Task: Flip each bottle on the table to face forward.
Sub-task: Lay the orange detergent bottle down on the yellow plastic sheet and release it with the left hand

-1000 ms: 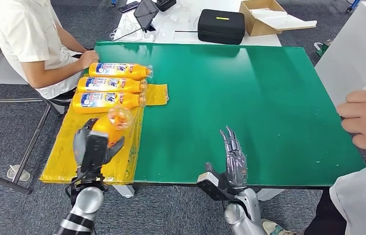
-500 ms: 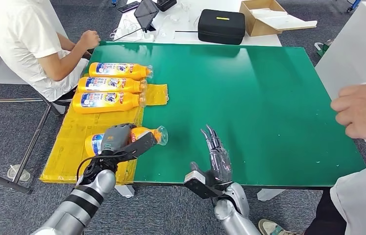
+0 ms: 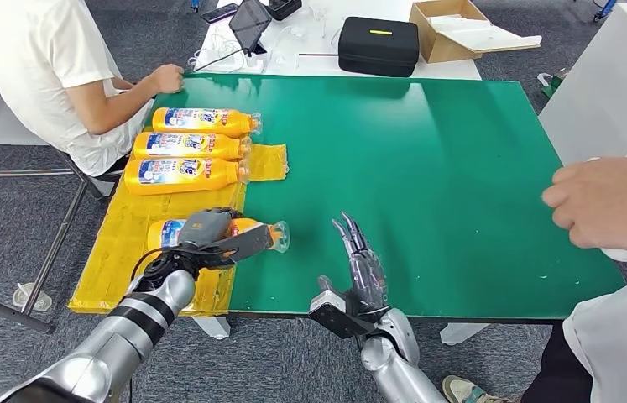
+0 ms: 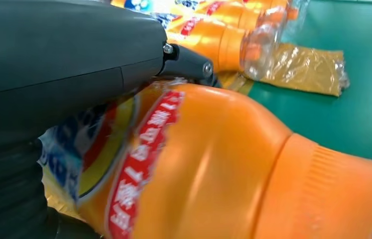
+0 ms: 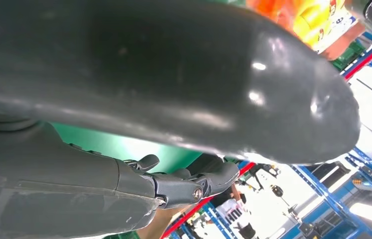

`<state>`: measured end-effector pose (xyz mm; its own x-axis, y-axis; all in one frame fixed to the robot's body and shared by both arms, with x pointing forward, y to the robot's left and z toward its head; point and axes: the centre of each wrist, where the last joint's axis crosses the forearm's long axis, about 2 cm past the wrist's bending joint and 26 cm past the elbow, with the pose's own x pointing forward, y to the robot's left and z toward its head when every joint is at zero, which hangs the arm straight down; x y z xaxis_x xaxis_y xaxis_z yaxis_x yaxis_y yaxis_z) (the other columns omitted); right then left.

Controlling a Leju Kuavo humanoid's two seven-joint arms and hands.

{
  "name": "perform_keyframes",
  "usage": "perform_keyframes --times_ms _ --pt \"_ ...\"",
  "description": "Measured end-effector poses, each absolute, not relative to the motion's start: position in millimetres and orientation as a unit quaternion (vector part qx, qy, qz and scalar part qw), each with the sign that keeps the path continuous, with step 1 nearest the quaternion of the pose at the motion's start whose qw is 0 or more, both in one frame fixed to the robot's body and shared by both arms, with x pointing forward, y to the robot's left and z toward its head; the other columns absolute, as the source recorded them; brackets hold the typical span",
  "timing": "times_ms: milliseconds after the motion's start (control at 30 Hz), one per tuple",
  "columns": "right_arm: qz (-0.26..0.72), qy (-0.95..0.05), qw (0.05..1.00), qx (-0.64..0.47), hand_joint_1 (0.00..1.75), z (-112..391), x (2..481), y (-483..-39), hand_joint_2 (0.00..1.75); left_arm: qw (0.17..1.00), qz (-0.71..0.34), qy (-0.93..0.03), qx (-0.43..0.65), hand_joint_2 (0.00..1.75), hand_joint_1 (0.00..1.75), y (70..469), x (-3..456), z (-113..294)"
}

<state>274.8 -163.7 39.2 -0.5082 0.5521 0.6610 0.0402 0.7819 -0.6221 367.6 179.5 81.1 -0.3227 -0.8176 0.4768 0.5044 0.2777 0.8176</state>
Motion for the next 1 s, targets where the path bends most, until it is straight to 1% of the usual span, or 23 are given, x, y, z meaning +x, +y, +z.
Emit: perform_keyframes --times_ms 67,233,633,833,967,1000 --pt "0.277 -0.823 0.463 -0.177 0.0 38.0 274.6 -163.4 0.0 0.574 -0.587 -0.556 0.133 1.75 0.0 181.3 367.9 79.0" --pt "0.275 -0.823 0.465 -0.174 0.0 37.0 276.2 -163.4 0.0 0.594 -0.589 -0.533 0.124 1.75 0.0 186.0 366.3 72.2" --pt "0.279 -0.822 0.468 -0.167 0.0 35.3 276.8 -159.2 0.0 0.61 -0.594 -0.513 0.109 1.75 0.0 190.4 369.2 71.2" --pt "0.281 -0.821 0.47 -0.164 0.0 33.7 275.6 -157.8 0.0 0.607 -0.573 -0.546 0.073 1.75 0.0 190.7 368.4 70.5" --pt "0.28 -0.821 0.471 -0.162 0.0 32.9 274.6 -157.2 0.0 0.609 -0.521 -0.598 -0.007 1.75 0.0 188.4 361.8 66.6" --pt "0.28 -0.821 0.471 -0.162 0.0 32.8 274.3 -157.1 0.44 0.609 -0.503 -0.612 -0.033 1.75 0.0 187.2 359.4 65.7"
